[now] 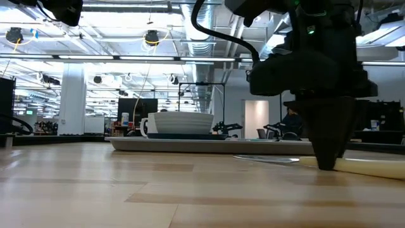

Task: Set up tray
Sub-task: Put the yellow knife to the right of the blue spoon on the black napkin

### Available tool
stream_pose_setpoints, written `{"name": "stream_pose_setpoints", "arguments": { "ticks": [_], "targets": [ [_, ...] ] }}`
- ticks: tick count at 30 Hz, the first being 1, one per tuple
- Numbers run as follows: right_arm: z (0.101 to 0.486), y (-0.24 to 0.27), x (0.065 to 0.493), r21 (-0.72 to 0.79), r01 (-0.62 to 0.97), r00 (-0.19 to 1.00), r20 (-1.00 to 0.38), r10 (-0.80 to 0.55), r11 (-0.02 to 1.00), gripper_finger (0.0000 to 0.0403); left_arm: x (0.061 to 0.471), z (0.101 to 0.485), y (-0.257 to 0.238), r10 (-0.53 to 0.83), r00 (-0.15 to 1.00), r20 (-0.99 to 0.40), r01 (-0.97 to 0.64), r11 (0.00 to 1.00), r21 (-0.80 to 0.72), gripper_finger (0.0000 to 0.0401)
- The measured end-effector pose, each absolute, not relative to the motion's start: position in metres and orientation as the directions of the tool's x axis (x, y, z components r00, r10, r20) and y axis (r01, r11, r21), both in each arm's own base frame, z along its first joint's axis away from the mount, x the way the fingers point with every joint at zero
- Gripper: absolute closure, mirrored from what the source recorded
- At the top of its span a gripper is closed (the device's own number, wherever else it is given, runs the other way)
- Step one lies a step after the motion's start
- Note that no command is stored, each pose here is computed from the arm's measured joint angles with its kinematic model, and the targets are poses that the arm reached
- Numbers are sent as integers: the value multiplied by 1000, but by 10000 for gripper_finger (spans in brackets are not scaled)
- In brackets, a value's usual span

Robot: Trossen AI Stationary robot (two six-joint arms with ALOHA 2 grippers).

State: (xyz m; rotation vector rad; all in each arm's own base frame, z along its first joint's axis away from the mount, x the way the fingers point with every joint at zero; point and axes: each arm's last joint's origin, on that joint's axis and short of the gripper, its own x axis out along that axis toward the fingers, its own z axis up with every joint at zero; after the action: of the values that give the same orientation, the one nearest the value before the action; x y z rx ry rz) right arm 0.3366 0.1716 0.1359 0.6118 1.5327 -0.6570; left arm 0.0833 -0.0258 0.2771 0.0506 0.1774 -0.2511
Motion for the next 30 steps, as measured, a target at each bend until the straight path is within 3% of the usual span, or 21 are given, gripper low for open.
{"name": "stream_pose_setpoints", "arguments": {
  "ticks": [8,18,24,30],
  "targets": [
    [161,183,325,25,699,-36,-997,71,714,368,83,277,-26,-243,953,-180,252,967,27,210],
    [203,182,308,64,736,55,-998,34,674,368,83,277,-26,-242,953,-180,251,968,27,210],
    [223,161,300,11,805,49,-998,-49,593,368,83,277,-26,-242,953,-180,251,968,28,210],
    [238,108,306,-54,868,-7,-995,-97,494,364,83,278,-26,-243,954,-174,251,968,27,210]
  ]
}}
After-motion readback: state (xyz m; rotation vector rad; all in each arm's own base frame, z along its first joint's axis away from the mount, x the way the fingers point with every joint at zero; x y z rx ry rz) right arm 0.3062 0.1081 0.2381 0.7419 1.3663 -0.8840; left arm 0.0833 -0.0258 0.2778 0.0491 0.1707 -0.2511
